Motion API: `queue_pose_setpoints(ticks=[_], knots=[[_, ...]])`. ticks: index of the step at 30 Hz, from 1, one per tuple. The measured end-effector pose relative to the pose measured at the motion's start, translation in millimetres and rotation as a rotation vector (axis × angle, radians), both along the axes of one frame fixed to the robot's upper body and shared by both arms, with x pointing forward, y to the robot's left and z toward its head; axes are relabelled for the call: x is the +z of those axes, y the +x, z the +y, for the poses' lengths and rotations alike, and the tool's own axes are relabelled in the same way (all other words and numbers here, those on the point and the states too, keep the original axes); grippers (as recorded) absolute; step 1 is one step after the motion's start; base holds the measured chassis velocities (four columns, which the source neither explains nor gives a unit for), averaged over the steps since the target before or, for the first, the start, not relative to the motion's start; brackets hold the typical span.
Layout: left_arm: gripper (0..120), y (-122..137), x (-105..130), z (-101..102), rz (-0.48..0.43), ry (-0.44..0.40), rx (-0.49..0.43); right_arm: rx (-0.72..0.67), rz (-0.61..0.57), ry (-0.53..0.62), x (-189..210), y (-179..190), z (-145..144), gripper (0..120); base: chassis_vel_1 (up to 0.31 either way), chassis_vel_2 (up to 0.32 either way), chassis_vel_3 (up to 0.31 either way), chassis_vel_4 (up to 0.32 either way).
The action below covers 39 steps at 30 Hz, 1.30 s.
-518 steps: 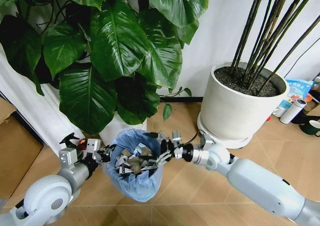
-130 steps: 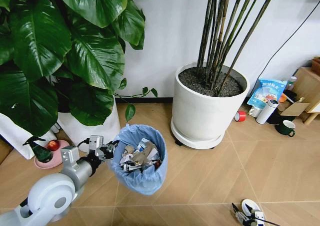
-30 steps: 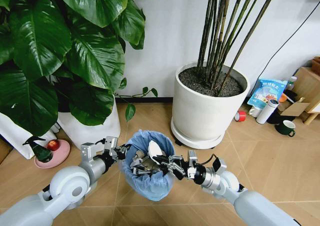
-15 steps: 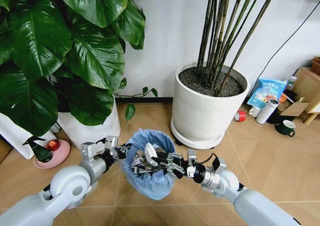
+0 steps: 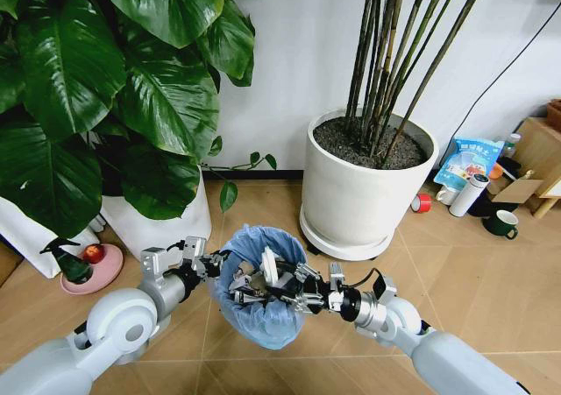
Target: Pick up the trash bin and place the garbage on the floor into it.
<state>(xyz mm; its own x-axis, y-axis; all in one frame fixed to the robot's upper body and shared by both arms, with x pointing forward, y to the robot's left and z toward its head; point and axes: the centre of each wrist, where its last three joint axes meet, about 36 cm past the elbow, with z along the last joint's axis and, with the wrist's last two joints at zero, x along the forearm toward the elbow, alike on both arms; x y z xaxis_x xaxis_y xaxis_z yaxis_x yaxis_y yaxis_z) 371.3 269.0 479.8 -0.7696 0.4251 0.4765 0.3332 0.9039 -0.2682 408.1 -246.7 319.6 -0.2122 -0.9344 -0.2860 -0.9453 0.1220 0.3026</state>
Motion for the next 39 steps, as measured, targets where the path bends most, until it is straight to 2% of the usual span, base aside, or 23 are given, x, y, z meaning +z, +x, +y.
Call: queue_pose_setpoints(ticks=[2, 7, 16, 21, 24, 25, 28, 29, 32, 33, 36, 39], knots=[[0, -0.4, 1.6, 0.8, -0.001, 0.004, 0.005, -0.028, -0.017, -0.077, 9.3, 0.4, -14.4, 97, 0.0, 0.0, 0.0, 0.0], [0, -1.7, 1.1, 0.0, 0.003, 0.005, 0.007, -0.035, -0.058, -0.153, 31.6, 4.2, -31.9, 100, 0.0, 0.0, 0.0, 0.0], [0, -3.7, -0.1, 1.3, 0.005, 0.005, 0.016, -0.058, -0.074, -0.146, 45.8, 2.7, -40.6, 100, 0.0, 0.0, 0.0, 0.0], [0, -6.3, -0.7, 6.9, 0.007, 0.019, 0.029, -0.143, -0.069, -0.136, 50.5, 1.5, -52.2, 100, 0.0, 0.0, 0.0, 0.0], [0, -12.2, -5.0, 15.0, 0.01, 0.049, 0.047, -0.289, -0.056, -0.143, 43.4, -4.3, -79.1, 100, 0.0, 0.0, 0.0, 0.0], [0, -12.2, -5.0, 15.0, 0.01, 0.049, 0.047, -0.289, -0.056, -0.143, 43.4, -4.3, -79.1, 100, 0.0, 0.0, 0.0, 0.0], [0, -14.1, -3.1, 22.7, -0.001, 0.067, 0.069, -0.446, -0.03, -0.172, 39.0, -17.7, -111.8, 100, 0.0, 0.0, 0.0, 0.0], [0, -14.1, -3.1, 22.7, -0.001, 0.067, 0.069, -0.446, -0.03, -0.172, 39.0, -17.7, -111.8, 100, 0.0, 0.0, 0.0, 0.0], [0, -18.4, -9.0, 31.8, 0.0, 0.108, 0.091, -0.607, 0.001, -0.212, 41.5, -40.7, -145.7, 100, 0.0, 0.0, 0.0, 0.0], [0, -18.4, -9.0, 31.8, 0.0, 0.108, 0.091, -0.607, 0.001, -0.212, 41.5, -40.7, -145.7, 100, 0.0, 0.0, 0.0, 0.0], [0, -16.2, -15.5, 43.1, 0.006, 0.14, 0.12, -0.751, 0.008, -0.271, 55.0, -74.7, -180.3, 100, 0.0, 0.0, 0.0, 0.0], [0, -14.1, -16.8, 47.4, 0.006, 0.148, 0.128, -0.823, 0.016, -0.304, 59.8, -93.3, -193.6, 100, 0.0, 0.0, 0.0, 0.0]])
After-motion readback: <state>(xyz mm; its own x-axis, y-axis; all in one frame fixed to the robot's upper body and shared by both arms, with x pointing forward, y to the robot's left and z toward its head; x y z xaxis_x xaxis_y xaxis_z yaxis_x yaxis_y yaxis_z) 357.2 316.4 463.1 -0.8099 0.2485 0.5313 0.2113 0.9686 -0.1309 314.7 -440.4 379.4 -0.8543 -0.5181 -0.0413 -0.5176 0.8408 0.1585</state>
